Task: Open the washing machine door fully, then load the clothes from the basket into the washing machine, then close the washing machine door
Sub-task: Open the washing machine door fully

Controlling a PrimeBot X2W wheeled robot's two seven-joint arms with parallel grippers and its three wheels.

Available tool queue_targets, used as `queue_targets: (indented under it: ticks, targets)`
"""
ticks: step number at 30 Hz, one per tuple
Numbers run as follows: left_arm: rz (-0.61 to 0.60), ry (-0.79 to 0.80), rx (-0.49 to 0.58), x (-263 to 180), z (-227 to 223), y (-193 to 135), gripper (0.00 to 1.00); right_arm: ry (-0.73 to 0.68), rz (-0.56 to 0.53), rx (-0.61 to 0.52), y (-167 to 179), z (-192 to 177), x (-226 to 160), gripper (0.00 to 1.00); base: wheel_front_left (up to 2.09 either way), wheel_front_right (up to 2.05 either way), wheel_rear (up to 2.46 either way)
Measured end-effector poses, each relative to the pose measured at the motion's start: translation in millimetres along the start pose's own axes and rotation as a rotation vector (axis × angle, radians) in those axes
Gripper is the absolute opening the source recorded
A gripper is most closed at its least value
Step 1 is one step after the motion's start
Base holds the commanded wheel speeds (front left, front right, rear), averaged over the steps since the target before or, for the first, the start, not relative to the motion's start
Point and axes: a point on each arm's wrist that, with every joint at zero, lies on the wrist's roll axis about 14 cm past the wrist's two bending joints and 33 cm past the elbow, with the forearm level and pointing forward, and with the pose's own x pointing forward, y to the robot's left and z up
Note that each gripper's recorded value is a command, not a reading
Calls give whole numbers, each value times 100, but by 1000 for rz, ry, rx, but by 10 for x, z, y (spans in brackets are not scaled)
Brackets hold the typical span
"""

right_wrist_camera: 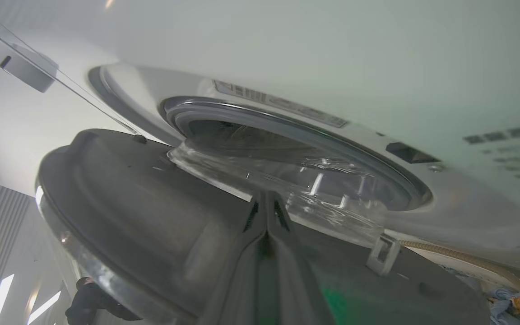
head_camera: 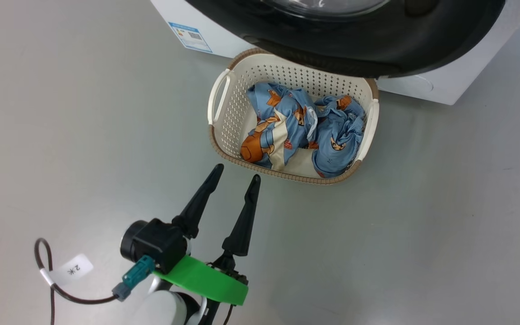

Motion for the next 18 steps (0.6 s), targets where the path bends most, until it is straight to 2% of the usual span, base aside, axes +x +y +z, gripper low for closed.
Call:
queue_targets:
  ticks: [7,18]
  targets:
    - [-9,-8,-2,1,25,-30,100,59,5,-14,40,-205,-29,0,0,0,0]
    - [-20,-25,3,-95,97,-55,100,178,-6,-30,145,-726,-187,0,0,0,0]
